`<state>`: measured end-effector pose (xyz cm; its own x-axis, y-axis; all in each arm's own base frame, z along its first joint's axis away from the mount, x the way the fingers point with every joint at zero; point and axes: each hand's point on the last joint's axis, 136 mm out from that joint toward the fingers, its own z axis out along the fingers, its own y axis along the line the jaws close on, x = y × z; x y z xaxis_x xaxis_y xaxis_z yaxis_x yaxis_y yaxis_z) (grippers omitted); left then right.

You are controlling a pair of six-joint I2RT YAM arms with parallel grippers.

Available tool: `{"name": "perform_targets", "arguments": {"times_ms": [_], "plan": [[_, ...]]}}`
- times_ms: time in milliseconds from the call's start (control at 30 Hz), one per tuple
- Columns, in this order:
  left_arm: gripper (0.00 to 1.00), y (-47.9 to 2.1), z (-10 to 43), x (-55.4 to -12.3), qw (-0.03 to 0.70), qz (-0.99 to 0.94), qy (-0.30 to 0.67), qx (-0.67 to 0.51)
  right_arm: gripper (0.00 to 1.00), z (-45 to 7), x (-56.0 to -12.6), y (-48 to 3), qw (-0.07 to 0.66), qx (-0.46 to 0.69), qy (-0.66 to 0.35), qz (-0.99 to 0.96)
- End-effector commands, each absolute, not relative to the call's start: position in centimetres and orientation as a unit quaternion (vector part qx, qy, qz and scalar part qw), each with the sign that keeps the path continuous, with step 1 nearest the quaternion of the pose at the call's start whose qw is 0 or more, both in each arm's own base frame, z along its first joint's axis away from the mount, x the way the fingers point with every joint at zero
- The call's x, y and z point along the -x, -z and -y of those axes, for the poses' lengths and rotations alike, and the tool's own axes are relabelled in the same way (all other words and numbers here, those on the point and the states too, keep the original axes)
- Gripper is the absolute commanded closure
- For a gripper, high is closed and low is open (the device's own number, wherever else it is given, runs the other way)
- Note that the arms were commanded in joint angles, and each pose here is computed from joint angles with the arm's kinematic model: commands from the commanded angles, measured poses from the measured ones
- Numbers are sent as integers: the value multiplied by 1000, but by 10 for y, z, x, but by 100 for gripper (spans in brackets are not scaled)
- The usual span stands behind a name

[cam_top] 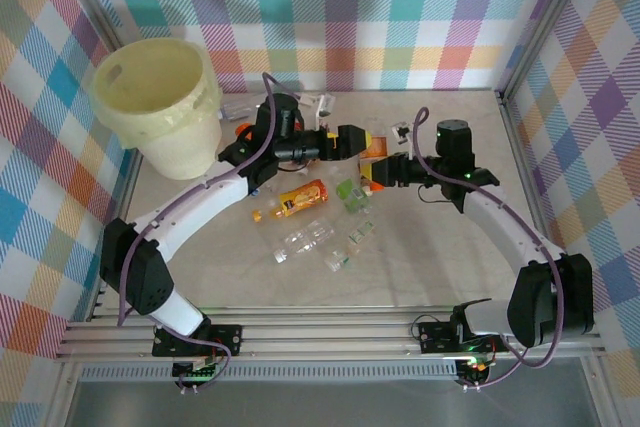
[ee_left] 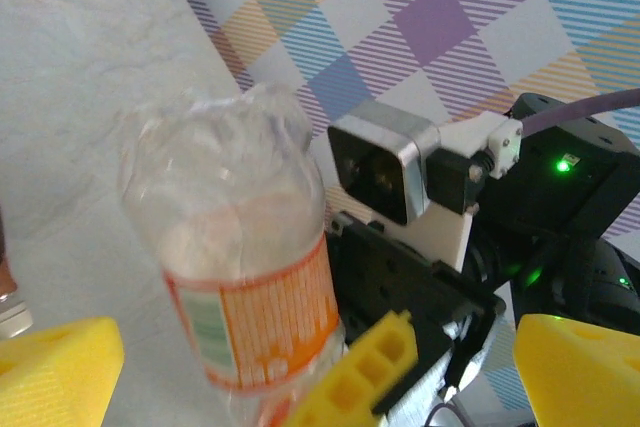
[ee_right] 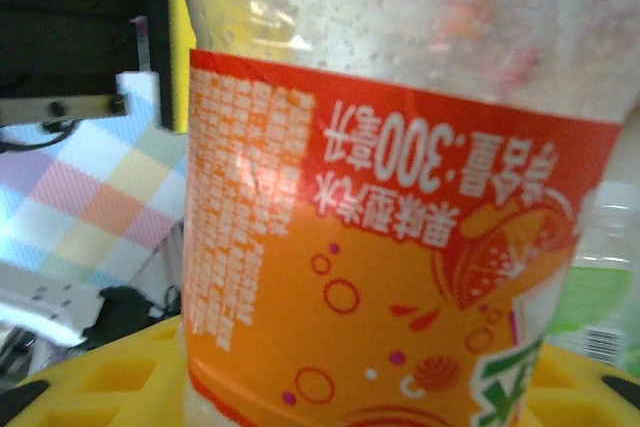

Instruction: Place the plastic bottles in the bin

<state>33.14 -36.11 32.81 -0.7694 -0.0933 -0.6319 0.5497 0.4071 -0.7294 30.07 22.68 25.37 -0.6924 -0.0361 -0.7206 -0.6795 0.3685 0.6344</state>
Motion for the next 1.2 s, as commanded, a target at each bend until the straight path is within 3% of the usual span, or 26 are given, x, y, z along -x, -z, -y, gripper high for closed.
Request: {"name": "perform_targets", "arguments": {"times_ms": [0, 267, 500, 567, 767, 1000, 1167], "plan": [[0, -346, 376, -324, 312, -752, 552, -178, 70, -243, -282, -292, 317, 291, -556, -711], [2, -332, 367, -348, 337, -785, 503, -126, 70, -259, -262, -309, 301, 335, -588, -672], [39, -335, 382, -337, 307, -764, 546, -155, 66, -266, -265, -305, 295, 325, -584, -683], [45, -333, 378, -340, 316, -769, 536, -148, 61, -265, -268, -301, 300, 318, -575, -692], [51, -327, 363, -353, 354, -784, 499, -110, 26, -257, -288, -282, 325, 281, -519, -739], [54, -322, 341, -364, 391, -798, 454, -68, 0, -241, -303, -274, 360, 247, -452, -778], [55, -319, 318, -371, 420, -813, 403, -35, 0, -230, -306, -280, 396, 239, -417, -783]]}}
